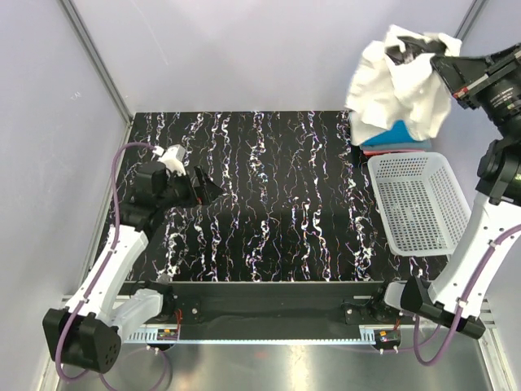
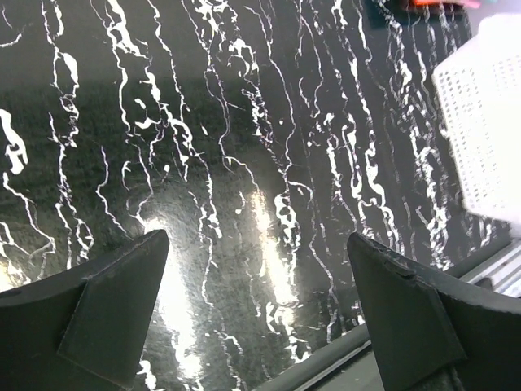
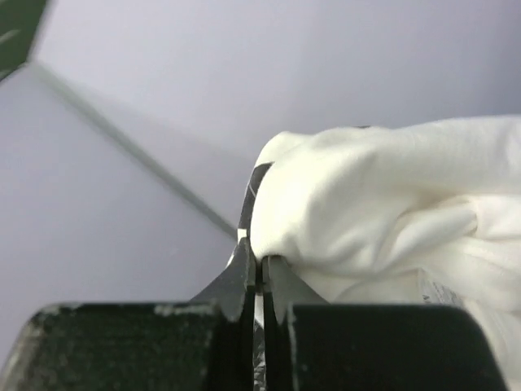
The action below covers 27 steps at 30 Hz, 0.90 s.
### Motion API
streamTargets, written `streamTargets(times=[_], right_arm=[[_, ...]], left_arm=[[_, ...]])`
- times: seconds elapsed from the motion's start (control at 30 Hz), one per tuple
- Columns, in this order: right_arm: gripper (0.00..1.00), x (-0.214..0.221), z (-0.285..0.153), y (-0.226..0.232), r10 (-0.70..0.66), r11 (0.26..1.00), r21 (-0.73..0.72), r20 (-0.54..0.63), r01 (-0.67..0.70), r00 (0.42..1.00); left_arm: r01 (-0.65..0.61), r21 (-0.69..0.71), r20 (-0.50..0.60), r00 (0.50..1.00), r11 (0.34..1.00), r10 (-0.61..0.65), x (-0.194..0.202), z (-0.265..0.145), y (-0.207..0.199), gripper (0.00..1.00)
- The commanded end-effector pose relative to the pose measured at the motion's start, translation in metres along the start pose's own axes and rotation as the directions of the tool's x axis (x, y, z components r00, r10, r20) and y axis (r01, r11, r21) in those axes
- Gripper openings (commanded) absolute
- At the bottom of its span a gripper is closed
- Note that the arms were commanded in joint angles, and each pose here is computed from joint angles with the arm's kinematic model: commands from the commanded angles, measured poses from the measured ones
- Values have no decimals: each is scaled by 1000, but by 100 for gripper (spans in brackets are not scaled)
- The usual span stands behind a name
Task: Fold and stack the t-shirts
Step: Move the tshirt to the center of the board
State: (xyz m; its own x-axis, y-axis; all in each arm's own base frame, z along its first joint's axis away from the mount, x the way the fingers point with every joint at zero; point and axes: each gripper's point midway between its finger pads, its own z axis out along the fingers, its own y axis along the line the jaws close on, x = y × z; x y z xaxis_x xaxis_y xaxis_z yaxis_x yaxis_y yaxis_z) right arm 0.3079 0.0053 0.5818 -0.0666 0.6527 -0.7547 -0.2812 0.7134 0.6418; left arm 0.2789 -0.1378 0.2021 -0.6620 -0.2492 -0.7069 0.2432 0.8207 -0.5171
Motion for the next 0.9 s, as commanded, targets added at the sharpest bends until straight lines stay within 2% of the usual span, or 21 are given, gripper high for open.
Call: streamTargets(times=[0.0,0.07,0.13,0.23,0.27,0.3,0.33,0.37,0.4,0.43,0.53,0.57,0.63,0.67,0.7,0.77,0.8,0.87], right_arm=[[0,7,-18,88,21,938,-340,-140,-68,990],[0,16,-14,81,50,939,-327,-163,-102,985],[5,35,-8,71,64,935,-330,-204,-130,977],[10,90,13,28,94,948,-262,-316,-182,944],[10,123,22,0,156,954,-179,-385,-240,909],[10,144,33,-14,178,961,-125,-397,-245,900],[10,179,38,-13,166,962,-120,-461,-246,872],[10,224,44,-35,211,961,-39,-532,-273,820],[11,252,51,-45,225,965,12,-551,-263,804],[21,309,50,-47,243,958,43,-641,-282,728],[37,381,49,-56,240,964,104,-731,-243,639],[45,410,43,-62,238,969,148,-783,-200,575],[52,421,42,-80,183,982,175,-802,-70,568],[59,420,36,-86,191,977,213,-817,-23,545],[61,414,39,-99,170,969,242,-800,49,576],[64,398,31,-110,142,946,284,-793,153,592],[66,390,30,-121,128,923,320,-777,212,616],[67,382,17,-132,119,891,354,-786,284,606]], left_arm=[[59,-64,111,992,996,-51,-25,-11,2,99],[156,-142,187,974,978,-128,-38,-23,10,99],[145,-155,218,970,977,-110,-44,-34,9,99],[137,-165,306,949,977,-82,-58,-61,3,99],[133,-170,327,942,977,-71,-58,-65,4,99],[132,-184,351,934,974,-60,-59,-71,7,99],[119,-189,371,928,975,-42,-58,-78,8,99],[113,-193,376,926,975,-34,-56,-80,9,99],[112,-205,365,931,972,-31,-51,-81,12,99],[105,-219,348,937,970,-22,-46,-79,15,99],[70,-205,260,965,976,-15,-28,-66,17,99],[53,-192,224,975,980,-9,-19,-60,18,99],[36,-110,140,990,993,-20,-1,-45,9,98],[37,-75,116,993,996,-28,4,-40,5,97],[40,-4,78,996,999,-40,9,-32,-5,96],[96,63,23,995,993,-97,22,-21,-12,90],[96,139,7,995,986,-98,23,-13,-26,88],[138,169,-35,990,976,-134,35,-1,-33,85]])
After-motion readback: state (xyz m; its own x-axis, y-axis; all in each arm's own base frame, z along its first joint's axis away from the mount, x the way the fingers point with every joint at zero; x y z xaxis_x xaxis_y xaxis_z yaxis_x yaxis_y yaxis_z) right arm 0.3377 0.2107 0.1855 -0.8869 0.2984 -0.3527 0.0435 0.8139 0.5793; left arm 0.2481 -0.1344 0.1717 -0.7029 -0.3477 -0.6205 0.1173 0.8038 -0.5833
